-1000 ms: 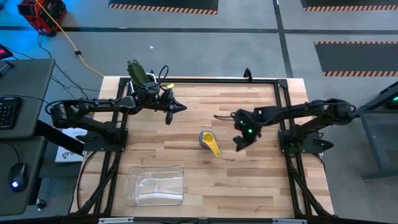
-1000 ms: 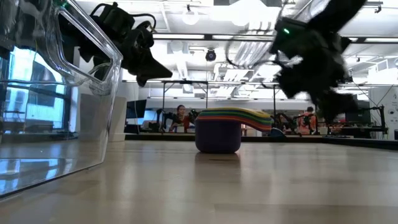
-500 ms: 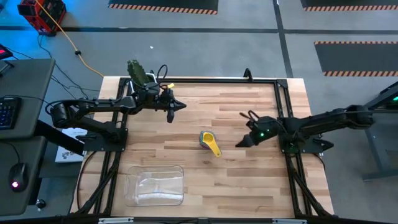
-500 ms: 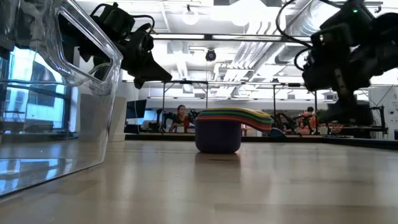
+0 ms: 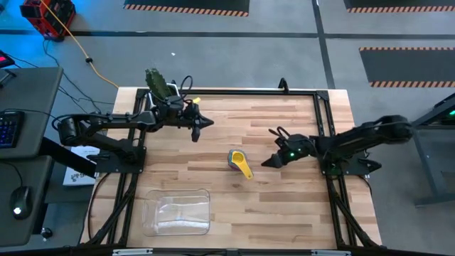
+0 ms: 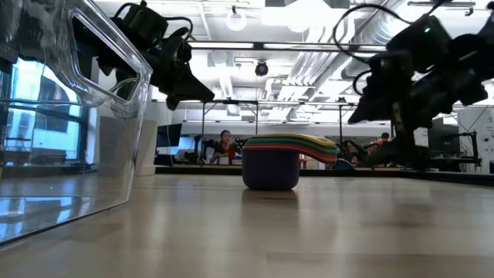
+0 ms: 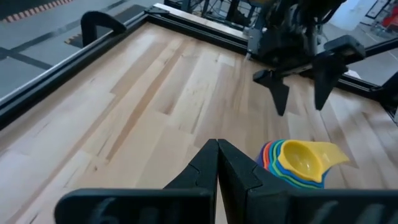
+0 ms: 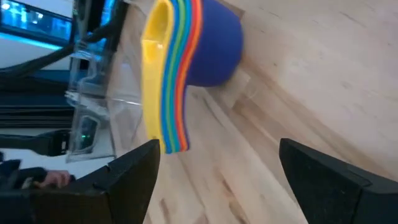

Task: Nest measuring cups in basket
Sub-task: Put the nested measuring cups into the transparent bin

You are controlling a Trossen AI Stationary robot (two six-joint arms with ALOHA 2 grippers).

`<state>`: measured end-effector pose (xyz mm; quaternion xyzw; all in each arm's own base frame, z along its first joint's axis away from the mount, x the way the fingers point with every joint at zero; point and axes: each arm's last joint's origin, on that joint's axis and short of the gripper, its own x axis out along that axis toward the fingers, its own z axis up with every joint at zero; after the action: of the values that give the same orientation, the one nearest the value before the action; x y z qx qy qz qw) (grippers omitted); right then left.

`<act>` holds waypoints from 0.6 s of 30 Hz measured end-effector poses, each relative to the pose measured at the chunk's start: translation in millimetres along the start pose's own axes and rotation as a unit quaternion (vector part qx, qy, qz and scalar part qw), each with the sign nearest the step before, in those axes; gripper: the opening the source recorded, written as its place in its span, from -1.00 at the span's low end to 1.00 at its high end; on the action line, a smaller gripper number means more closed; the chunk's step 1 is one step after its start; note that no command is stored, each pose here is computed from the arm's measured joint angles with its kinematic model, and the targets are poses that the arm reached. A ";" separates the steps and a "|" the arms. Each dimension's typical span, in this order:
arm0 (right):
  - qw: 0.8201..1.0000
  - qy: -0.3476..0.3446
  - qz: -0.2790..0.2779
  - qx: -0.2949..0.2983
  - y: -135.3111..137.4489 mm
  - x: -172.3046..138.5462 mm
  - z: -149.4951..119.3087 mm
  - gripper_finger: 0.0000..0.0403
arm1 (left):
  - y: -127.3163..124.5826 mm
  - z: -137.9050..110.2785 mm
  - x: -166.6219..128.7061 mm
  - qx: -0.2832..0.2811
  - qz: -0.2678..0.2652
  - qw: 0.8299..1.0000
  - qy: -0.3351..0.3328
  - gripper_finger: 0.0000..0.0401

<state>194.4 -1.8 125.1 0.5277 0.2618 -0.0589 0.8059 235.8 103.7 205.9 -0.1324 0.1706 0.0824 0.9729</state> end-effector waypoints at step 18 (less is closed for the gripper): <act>0.994 0.068 0.045 -0.067 19.0 68.7 21.1 0.59 | 1.1 -3.9 0.2 -0.005 0.031 0.999 0.017 -1.00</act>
<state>267.9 0.3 113.8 0.4869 0.2950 0.0310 0.8215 234.5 103.7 202.0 -0.1334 0.1907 0.1108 0.9662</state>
